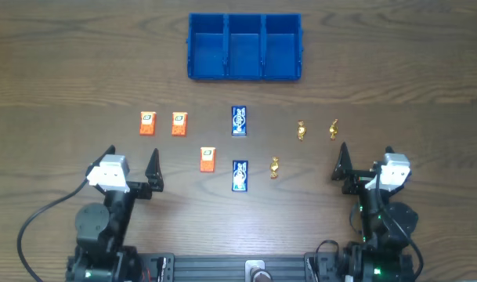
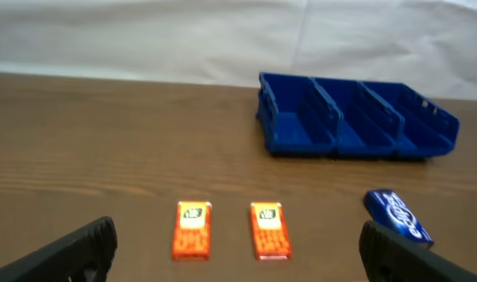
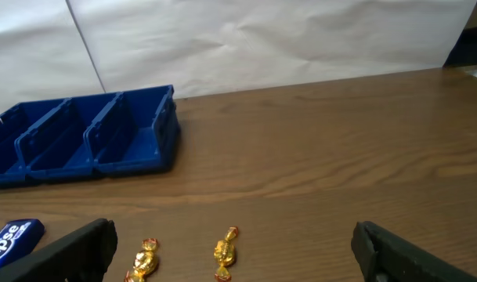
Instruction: Sort Candies Into Trays
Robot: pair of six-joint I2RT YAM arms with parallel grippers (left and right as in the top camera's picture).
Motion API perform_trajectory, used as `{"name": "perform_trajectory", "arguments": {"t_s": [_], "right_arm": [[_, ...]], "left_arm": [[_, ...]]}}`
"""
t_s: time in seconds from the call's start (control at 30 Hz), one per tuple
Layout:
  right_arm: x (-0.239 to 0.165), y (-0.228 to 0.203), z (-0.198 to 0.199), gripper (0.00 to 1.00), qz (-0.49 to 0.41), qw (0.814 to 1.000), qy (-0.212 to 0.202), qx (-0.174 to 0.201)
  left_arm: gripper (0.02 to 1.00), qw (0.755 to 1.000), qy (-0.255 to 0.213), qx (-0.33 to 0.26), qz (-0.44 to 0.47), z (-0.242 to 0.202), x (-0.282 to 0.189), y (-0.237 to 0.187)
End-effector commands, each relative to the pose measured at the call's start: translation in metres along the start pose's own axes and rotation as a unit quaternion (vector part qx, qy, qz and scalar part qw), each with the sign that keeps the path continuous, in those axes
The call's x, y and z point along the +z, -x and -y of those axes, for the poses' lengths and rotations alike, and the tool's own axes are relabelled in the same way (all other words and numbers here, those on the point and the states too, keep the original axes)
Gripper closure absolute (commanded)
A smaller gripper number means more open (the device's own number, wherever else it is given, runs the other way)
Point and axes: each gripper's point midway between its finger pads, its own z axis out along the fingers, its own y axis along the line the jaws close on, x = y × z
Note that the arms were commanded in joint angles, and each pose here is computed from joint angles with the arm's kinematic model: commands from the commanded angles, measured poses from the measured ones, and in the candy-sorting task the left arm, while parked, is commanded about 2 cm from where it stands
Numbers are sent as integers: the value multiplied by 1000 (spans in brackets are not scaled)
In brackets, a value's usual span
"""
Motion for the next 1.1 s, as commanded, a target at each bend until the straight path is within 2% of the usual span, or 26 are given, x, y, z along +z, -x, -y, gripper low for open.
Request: {"name": "perform_trajectory", "arguments": {"t_s": [0.03, 0.2, 0.3, 0.43, 0.57, 0.7, 0.9, 1.1], "right_arm": [[0, -2, 0, 3, -3, 1000, -1, -1], [0, -2, 0, 3, -3, 1000, -1, -1], [0, -2, 0, 3, -3, 1000, -2, -1], [0, -2, 0, 3, -3, 1000, -1, -1], [0, -2, 0, 3, -3, 1000, -1, -1], [0, -2, 0, 3, -3, 1000, -1, -1], [0, -2, 0, 3, -3, 1000, -1, -1], [0, -2, 0, 3, -3, 1000, -1, -1]], "left_arm": [[18, 1000, -25, -6, -10, 17, -15, 59], [18, 997, -23, -5, -68, 25, -21, 111], [20, 990, -28, -12, -135, 32, -13, 138], [20, 976, -42, -24, -212, 42, 6, 145], [20, 957, -43, -37, -286, 49, 37, 127], [23, 936, -1, -60, -348, 38, 70, 92], [20, 904, 35, -58, -421, 23, 104, 38], [23, 872, 79, -78, -477, -6, 118, -6]]}}
